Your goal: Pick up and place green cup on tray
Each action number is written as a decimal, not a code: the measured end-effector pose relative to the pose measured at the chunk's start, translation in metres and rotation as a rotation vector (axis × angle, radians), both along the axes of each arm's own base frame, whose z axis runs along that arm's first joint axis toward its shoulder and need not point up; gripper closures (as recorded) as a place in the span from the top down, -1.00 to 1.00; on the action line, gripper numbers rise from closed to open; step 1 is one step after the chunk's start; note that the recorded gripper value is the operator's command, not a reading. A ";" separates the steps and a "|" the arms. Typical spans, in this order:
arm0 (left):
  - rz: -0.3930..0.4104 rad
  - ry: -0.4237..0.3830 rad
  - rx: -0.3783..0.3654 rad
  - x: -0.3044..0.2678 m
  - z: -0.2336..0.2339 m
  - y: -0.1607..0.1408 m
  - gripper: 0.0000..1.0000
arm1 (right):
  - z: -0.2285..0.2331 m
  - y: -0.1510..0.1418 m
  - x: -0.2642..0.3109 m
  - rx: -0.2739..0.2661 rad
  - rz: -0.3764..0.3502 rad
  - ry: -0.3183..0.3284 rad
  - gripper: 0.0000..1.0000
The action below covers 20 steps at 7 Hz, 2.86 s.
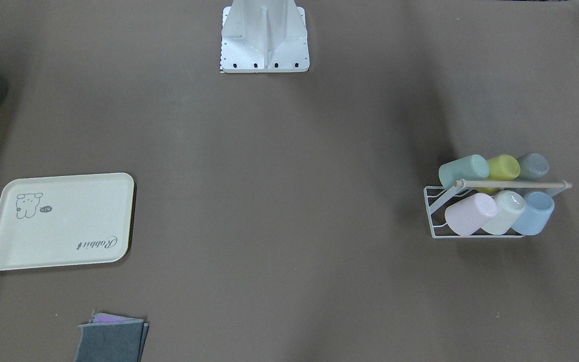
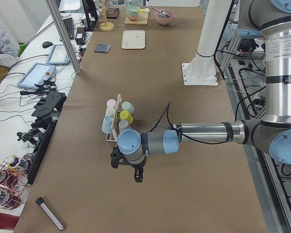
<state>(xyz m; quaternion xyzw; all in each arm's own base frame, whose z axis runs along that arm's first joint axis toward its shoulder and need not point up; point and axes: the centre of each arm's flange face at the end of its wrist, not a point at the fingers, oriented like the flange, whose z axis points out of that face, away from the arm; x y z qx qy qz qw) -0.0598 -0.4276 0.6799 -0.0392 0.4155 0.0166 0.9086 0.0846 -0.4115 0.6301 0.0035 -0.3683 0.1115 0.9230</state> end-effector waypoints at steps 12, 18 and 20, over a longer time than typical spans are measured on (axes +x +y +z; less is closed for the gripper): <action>0.193 -0.065 0.392 0.086 -0.164 -0.046 0.95 | 0.002 -0.001 -0.001 -0.011 0.008 -0.021 1.00; 0.562 -0.418 0.833 0.271 -0.298 0.016 0.95 | -0.050 -0.066 -0.039 -0.006 0.029 -0.069 1.00; 0.666 -0.508 0.936 0.309 -0.331 0.020 0.95 | -0.055 -0.098 -0.087 -0.011 -0.020 -0.073 1.00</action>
